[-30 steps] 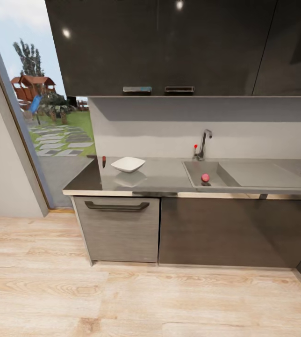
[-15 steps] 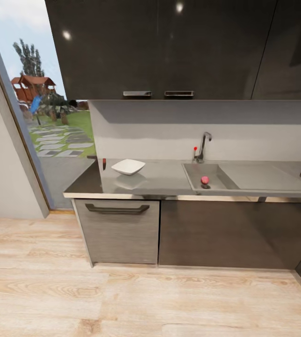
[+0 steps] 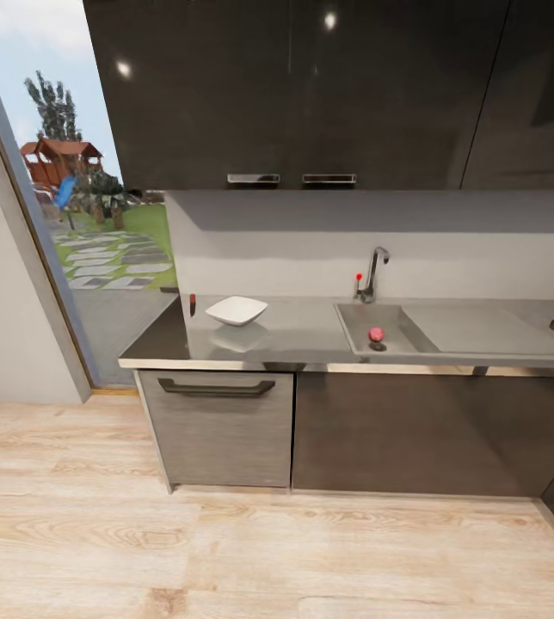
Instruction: In the kitchen, take the Vidalia onion out of the sink, dice it on the chopping board with the paring knife, put the diced onion into the bowl on the countertop, then place both the paring knife and the chopping board into the sink.
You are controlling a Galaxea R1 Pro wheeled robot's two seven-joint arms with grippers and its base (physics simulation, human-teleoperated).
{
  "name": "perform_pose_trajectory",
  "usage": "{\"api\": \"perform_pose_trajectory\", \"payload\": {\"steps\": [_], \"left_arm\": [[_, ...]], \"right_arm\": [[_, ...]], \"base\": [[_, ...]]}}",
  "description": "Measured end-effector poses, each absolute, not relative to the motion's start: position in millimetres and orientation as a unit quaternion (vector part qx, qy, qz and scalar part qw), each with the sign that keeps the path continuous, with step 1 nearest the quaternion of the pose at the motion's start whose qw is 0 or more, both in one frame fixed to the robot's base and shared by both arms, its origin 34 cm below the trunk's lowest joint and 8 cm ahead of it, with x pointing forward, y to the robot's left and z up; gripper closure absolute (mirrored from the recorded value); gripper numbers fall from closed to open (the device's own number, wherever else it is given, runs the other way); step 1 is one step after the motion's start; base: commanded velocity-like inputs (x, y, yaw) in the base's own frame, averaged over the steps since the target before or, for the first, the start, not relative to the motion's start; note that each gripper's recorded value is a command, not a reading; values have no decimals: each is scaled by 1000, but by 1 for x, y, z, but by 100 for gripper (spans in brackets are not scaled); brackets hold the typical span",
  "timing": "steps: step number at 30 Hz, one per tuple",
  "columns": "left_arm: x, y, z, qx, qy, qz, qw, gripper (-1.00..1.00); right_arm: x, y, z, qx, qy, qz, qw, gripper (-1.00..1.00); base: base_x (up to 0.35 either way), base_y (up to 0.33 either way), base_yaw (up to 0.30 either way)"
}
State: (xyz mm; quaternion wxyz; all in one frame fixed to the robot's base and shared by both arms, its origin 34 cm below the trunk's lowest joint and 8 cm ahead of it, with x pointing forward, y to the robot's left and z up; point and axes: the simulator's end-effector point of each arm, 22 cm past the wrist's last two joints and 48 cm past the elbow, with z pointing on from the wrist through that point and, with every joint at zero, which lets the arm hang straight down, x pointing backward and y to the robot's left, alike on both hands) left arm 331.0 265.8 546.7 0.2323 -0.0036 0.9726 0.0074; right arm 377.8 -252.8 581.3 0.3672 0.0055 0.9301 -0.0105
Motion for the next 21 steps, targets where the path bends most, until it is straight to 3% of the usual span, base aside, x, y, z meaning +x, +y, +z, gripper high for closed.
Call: {"api": "perform_pose_trajectory", "payload": {"steps": [21], "left_arm": [[328,266,575,-3,973,8,232,-100]], "right_arm": [[375,-253,609,6,930,-11,367,-100]], "base": [[0,0,0]]}}
